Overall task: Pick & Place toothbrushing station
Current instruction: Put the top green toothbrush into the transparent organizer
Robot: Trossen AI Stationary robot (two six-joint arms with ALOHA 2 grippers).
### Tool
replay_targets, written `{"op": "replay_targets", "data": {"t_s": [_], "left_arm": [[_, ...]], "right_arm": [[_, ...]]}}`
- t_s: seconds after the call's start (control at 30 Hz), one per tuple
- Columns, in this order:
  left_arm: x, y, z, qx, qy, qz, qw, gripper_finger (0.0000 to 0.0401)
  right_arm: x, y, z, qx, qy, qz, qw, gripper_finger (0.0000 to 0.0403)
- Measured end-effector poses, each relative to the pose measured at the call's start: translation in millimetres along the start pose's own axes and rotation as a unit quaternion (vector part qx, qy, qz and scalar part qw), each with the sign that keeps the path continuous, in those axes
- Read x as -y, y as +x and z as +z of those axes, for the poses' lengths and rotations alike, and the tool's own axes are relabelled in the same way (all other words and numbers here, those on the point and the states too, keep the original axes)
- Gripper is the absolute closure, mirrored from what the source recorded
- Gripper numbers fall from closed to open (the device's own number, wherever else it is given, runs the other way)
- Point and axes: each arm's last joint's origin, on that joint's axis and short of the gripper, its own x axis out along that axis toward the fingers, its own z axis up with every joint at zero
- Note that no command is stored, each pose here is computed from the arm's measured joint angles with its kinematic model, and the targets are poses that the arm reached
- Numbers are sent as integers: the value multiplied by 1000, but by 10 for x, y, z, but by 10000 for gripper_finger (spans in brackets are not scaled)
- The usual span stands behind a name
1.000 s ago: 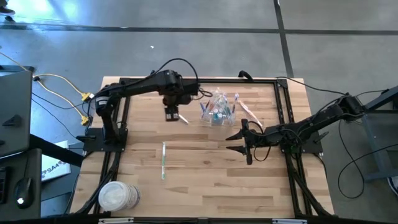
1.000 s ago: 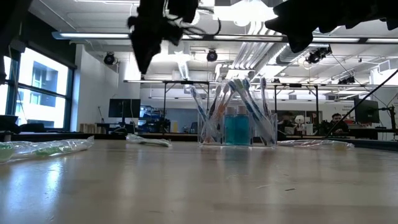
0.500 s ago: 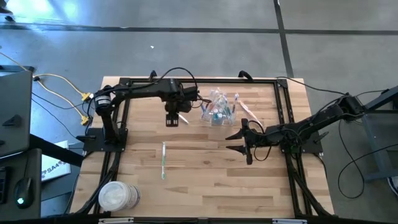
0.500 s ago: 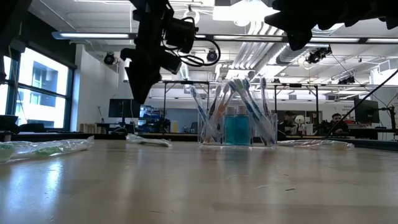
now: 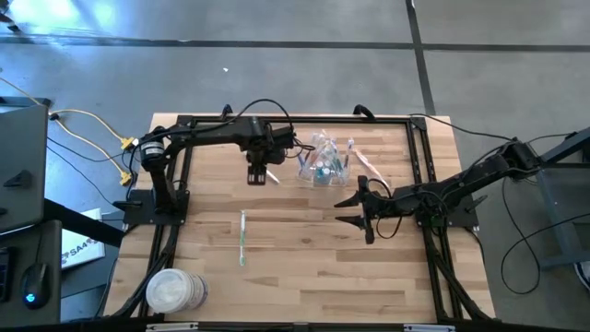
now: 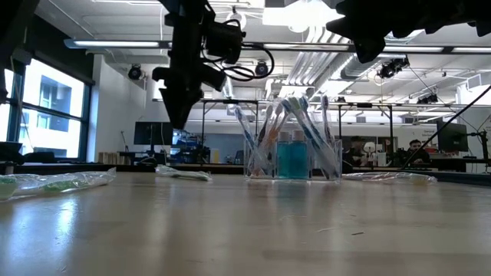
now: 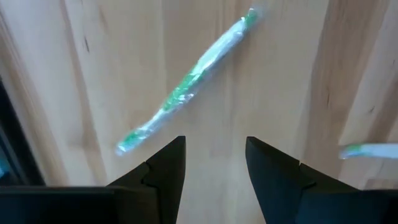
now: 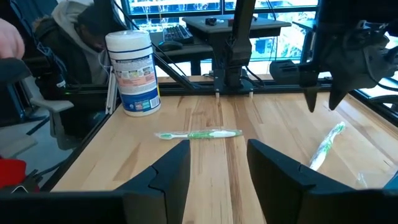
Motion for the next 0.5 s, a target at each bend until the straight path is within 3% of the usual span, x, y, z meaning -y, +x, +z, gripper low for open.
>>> {"op": "replay_targets", "data": {"t_s": [0.23, 0.5], "left_arm": [[-8, 29, 27, 15, 30, 6, 999, 237], [39, 240, -122, -36, 32, -11, 999, 237]], "right_arm": [[0, 0, -1, -1, 0, 0, 1000, 251], [2, 0, -21, -10, -1, -1, 1000, 251]]}}
